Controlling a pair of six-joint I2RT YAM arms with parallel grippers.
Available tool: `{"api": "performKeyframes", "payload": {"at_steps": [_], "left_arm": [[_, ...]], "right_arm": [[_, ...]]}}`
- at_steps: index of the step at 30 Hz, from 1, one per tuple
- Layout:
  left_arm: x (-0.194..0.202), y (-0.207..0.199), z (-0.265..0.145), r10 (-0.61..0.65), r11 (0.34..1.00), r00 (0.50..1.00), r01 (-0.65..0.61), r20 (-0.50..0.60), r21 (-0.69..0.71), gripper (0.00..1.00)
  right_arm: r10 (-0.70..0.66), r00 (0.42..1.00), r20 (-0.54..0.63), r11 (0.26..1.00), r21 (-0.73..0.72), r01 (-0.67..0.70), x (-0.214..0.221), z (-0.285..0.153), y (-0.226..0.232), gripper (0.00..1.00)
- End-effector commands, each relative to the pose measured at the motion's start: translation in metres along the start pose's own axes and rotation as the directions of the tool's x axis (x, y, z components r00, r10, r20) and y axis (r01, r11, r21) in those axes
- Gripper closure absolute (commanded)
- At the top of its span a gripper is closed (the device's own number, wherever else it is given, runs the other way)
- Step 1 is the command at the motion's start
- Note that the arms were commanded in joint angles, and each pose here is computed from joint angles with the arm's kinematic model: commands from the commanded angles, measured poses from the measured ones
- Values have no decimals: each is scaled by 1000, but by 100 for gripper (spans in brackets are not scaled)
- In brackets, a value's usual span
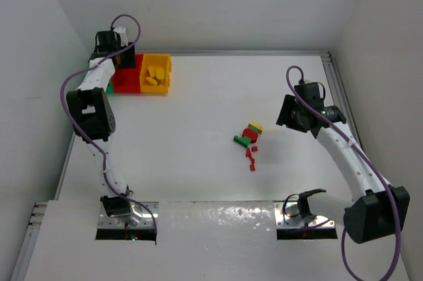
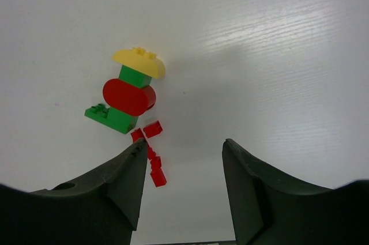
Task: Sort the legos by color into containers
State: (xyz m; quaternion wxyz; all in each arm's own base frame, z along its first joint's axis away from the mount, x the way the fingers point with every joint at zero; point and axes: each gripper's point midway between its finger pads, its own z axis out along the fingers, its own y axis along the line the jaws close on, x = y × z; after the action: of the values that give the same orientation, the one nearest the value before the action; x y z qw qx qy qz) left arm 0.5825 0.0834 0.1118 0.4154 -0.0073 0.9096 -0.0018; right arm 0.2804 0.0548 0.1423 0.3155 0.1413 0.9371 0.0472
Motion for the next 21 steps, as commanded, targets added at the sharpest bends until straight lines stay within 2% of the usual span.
{"api": "performKeyframes", "payload": {"at_steps": [1, 3, 5, 7, 9, 10, 11, 13, 14, 15, 17, 21], "left_arm": [[-73, -12, -51, 26, 999, 979, -18, 204, -42, 43], [-74, -9, -54, 29, 998, 979, -15, 202, -69, 44], [-77, -13, -62, 31, 997, 983, -18, 183, -71, 53], [-84, -49, -85, 70, 996, 978, -78, 196, 33, 55], [-78, -112, -104, 182, 965, 962, -215, 203, 150, 55], [-63, -146, -120, 243, 939, 949, -282, 200, 199, 55], [-44, -204, -132, 320, 886, 925, -369, 207, 281, 55], [6, -253, -150, 401, 813, 899, -437, 175, 384, 52], [29, -293, -164, 394, 782, 906, -420, 157, 461, 51], [61, -308, -166, 390, 767, 916, -381, 96, 515, 51], [99, -345, -184, 354, 758, 935, -290, 5, 585, 51], [162, -377, -208, 362, 766, 921, -207, -142, 609, 54]], "right_arm": [[0, 999, 33, 1000, -22, 0, -11, -5, 5, 46], [1, 999, 38, 999, -32, 0, -13, -7, 7, 46], [-5, 999, 47, 999, -36, 7, -15, -10, 7, 46], [-11, 999, 50, 999, -32, 13, -14, -13, 5, 46], [-12, 999, 45, 1000, -25, 13, -11, -13, 2, 46], [-8, 999, 45, 1000, -23, 9, -10, -13, 2, 46], [-4, 999, 39, 1000, -21, 5, -7, -12, 0, 46], [25, 999, 39, 1000, -13, -24, -4, -11, -1, 46], [42, 998, 46, 999, -7, -42, -4, -11, -2, 46], [52, 997, 51, 999, -2, -52, -4, -12, -3, 45], [72, 995, 73, 997, 17, -73, -8, -17, -7, 45], [102, 986, 130, 992, 58, -110, -17, -24, -15, 45]]}}
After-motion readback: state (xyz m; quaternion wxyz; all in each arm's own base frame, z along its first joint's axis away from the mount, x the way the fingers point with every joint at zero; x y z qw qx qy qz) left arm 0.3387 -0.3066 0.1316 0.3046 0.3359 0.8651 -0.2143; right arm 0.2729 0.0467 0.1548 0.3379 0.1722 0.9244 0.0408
